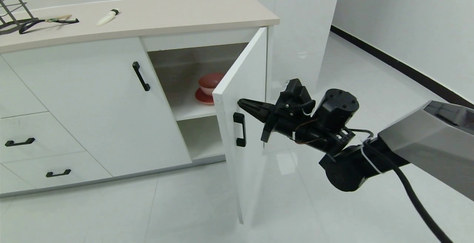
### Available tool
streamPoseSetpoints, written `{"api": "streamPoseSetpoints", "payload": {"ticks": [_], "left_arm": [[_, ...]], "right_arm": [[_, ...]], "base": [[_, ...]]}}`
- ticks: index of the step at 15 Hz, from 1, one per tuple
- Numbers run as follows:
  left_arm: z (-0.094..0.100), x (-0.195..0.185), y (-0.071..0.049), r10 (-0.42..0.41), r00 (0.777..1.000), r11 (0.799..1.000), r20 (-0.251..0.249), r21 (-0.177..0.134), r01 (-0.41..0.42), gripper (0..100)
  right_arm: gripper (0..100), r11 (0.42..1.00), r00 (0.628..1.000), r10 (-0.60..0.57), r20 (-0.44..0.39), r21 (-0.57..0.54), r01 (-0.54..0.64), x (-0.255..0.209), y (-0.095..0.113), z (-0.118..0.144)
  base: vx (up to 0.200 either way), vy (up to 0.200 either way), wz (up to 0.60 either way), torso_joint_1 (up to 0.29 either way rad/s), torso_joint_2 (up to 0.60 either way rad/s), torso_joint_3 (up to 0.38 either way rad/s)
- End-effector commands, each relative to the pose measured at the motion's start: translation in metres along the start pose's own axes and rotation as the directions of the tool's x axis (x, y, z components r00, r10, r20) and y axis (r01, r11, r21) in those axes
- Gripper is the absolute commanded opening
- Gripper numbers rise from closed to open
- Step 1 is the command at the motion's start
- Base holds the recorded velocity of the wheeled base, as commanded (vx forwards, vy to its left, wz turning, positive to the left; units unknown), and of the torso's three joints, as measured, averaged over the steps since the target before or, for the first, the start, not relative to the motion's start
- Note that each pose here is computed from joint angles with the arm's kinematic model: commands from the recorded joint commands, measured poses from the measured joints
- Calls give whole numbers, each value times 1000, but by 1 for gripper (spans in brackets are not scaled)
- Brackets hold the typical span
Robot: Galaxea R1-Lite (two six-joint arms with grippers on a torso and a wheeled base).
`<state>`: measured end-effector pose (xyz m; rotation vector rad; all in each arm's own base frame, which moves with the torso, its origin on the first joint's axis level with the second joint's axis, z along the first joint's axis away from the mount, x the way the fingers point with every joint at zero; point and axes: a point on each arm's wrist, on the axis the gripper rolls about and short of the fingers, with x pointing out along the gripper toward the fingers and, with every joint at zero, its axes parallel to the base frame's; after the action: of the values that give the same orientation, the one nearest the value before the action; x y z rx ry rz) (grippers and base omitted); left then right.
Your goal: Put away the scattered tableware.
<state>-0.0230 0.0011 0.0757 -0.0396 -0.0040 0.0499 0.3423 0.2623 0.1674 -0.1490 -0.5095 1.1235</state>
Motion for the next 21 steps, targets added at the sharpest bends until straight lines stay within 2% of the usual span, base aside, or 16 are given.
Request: {"api": "streamPoseSetpoints", "payload": {"ticks": [1,6,8,9,13,15,16,17,20,21], "left_arm": [[0,0,0,1,1000,1000,-1,0,-1,100],[0,0,0,1,1000,1000,-1,0,-1,100],[0,0,0,1,1000,1000,-1,0,-1,100],[0,0,0,1,1000,1000,-1,0,-1,100],[0,0,0,1,1000,1000,-1,0,-1,100],[0,0,0,1,1000,1000,-3,0,-1,100],[0,0,0,1,1000,1000,-1,0,-1,100],[0,0,0,1,1000,1000,-1,0,-1,100],[0,0,0,1,1000,1000,-1,0,-1,100],[0,0,0,1,1000,1000,-1,0,-1,100]], "right_arm": [[0,1000,1000,11,19,4,-11,16,3,-20],[0,1000,993,22,117,4,-22,56,12,-55],[0,1000,987,-1,161,17,-2,64,11,-58],[0,1000,968,-10,252,31,2,74,13,-59],[0,1000,963,-11,268,23,5,75,12,-55],[0,1000,946,-14,324,-8,18,77,3,-21],[0,1000,944,-14,330,-12,19,77,1,-16],[0,999,933,-17,359,-29,30,73,-5,13],[0,999,944,-30,328,-22,39,43,-8,56],[0,999,950,-35,311,-18,43,33,-8,63]], "base": [[0,0,0,0,0,0],[0,0,0,0,0,0],[0,0,0,0,0,0],[0,0,0,0,0,0],[0,0,0,0,0,0],[0,0,0,0,0,0],[0,0,0,0,0,0],[0,0,0,0,0,0],[0,0,0,0,0,0],[0,0,0,0,0,0]]}}
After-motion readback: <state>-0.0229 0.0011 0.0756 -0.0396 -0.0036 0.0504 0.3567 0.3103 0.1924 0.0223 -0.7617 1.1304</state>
